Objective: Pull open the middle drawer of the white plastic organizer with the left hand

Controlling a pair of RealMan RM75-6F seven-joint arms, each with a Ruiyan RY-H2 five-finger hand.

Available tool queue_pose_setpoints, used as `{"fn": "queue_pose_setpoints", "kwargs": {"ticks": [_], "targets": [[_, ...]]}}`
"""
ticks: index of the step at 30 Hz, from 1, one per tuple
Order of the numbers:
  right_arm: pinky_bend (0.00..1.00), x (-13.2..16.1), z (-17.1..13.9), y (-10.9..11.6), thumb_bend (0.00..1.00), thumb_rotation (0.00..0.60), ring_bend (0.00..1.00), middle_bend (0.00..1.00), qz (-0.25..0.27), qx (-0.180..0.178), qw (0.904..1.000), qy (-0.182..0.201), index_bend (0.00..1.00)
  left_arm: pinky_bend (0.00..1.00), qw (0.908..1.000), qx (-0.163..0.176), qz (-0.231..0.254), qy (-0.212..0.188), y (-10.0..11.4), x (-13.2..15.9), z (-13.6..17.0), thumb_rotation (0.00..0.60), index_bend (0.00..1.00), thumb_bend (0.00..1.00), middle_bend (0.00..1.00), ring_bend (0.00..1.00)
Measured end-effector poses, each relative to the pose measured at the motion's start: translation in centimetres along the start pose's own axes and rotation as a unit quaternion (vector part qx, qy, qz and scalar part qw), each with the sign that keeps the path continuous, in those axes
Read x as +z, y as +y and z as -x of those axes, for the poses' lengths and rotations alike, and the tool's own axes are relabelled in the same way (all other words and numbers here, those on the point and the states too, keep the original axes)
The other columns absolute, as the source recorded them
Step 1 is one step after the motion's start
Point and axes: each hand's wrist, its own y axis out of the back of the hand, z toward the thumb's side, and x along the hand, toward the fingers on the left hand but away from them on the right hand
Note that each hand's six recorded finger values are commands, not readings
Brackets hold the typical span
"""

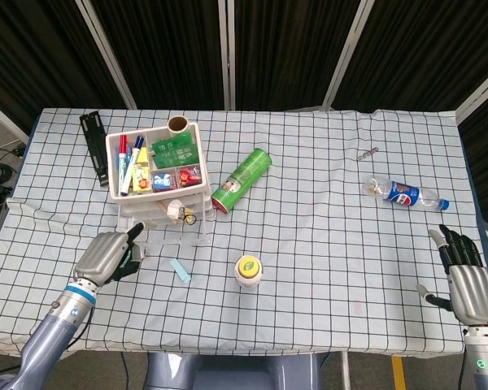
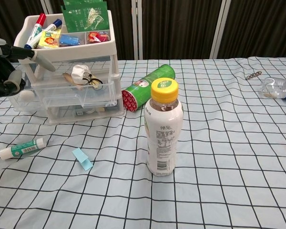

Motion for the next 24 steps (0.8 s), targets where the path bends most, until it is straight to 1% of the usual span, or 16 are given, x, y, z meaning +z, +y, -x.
{"fn": "queue_pose_setpoints", "kwargs": {"ticks": [2, 3, 5, 6, 8, 10, 14, 16, 18, 20, 21, 24], "targets": [[0.00, 0.0, 0.0, 0.0, 0.08, 0.600, 0.00, 0.00, 0.000, 0.000, 1.0000, 0.000, 0.00, 0.75, 1.0000, 0.000, -0.004, -0.004, 0.3, 0.2, 0.3, 0.600, 0.19, 0.63, 0.83, 0.81], [0.00, 0.0, 0.0, 0.0, 0.08, 0.600, 0.00, 0.00, 0.000, 0.000, 1.0000, 0.000, 0.00, 0.75, 1.0000, 0.001, -0.006, -0.006, 0.5, 0.3, 0.4, 0.600, 0.20, 0.59, 0.83, 0.81], [0.00, 0.0, 0.0, 0.0, 0.08, 0.600, 0.00, 0.00, 0.000, 0.000, 1.0000, 0.000, 0.00, 0.75, 0.9999, 0.004, -0.012, -0.011, 0.9, 0.6, 0.8, 0.600, 0.22, 0.46, 0.83, 0.81], [0.00, 0.0, 0.0, 0.0, 0.08, 0.600, 0.00, 0.00, 0.000, 0.000, 1.0000, 0.000, 0.00, 0.75, 0.9998, 0.007, -0.015, -0.014, 1.2, 0.8, 0.9, 0.600, 0.23, 0.35, 0.83, 0.81], [0.00, 0.0, 0.0, 0.0, 0.08, 0.600, 0.00, 0.00, 0.001, 0.000, 1.0000, 0.001, 0.00, 0.75, 0.9992, 0.017, -0.027, -0.023, 1.9, 1.1, 1.2, 0.600, 0.24, 0.22, 0.83, 0.81], [0.00, 0.0, 0.0, 0.0, 0.08, 0.600, 0.00, 0.00, 0.000, 0.001, 1.0000, 0.001, 0.00, 0.75, 0.9977, 0.034, -0.048, -0.034, 2.9, 1.5, 1.4, 0.600, 0.25, 0.13, 0.83, 0.81], [0.00, 0.1, -0.1, -0.2, 0.08, 0.600, 0.00, 0.00, 0.000, 0.003, 1.0000, 0.002, 0.00, 0.75, 0.9907, 0.079, -0.096, -0.056, 5.3, 2.5, 1.5, 0.600, 0.30, 0.07, 0.83, 0.81], [0.00, 0.1, -0.1, -0.2, 0.08, 0.600, 0.00, 0.00, 0.000, 0.003, 1.0000, 0.002, 0.00, 0.74, 0.9873, 0.093, -0.112, -0.065, 6.3, 2.8, 1.2, 0.600, 0.34, 0.04, 0.83, 0.80], [0.00, 0.1, -0.1, -0.2, 0.08, 0.600, 0.00, 0.00, 0.000, 0.003, 1.0000, 0.002, 0.00, 0.70, 0.9841, 0.100, -0.129, -0.072, 6.9, 3.1, 0.6, 0.600, 0.35, 0.01, 0.78, 0.76], [0.00, 0.1, 0.0, -0.2, 0.08, 0.600, 0.00, 0.00, 0.000, 0.003, 1.0000, 0.001, 0.00, 0.66, 0.9790, 0.107, -0.156, -0.077, 7.6, 3.2, 0.0, 0.600, 0.35, 0.00, 0.72, 0.71], [0.00, 0.0, 0.0, -0.1, 0.08, 0.600, 0.00, 0.00, 0.001, 0.002, 1.0000, 0.000, 0.00, 0.63, 0.9758, 0.111, -0.171, -0.079, 7.8, 3.3, -0.2, 0.600, 0.35, 0.00, 0.70, 0.68], [0.00, 0.0, 0.1, 0.0, 0.08, 0.600, 0.00, 0.00, 0.004, 0.001, 1.0000, -0.001, 0.00, 0.59, 0.9604, 0.122, -0.234, -0.087, 8.3, 3.8, -0.8, 0.600, 0.31, 0.00, 0.66, 0.64]]}}
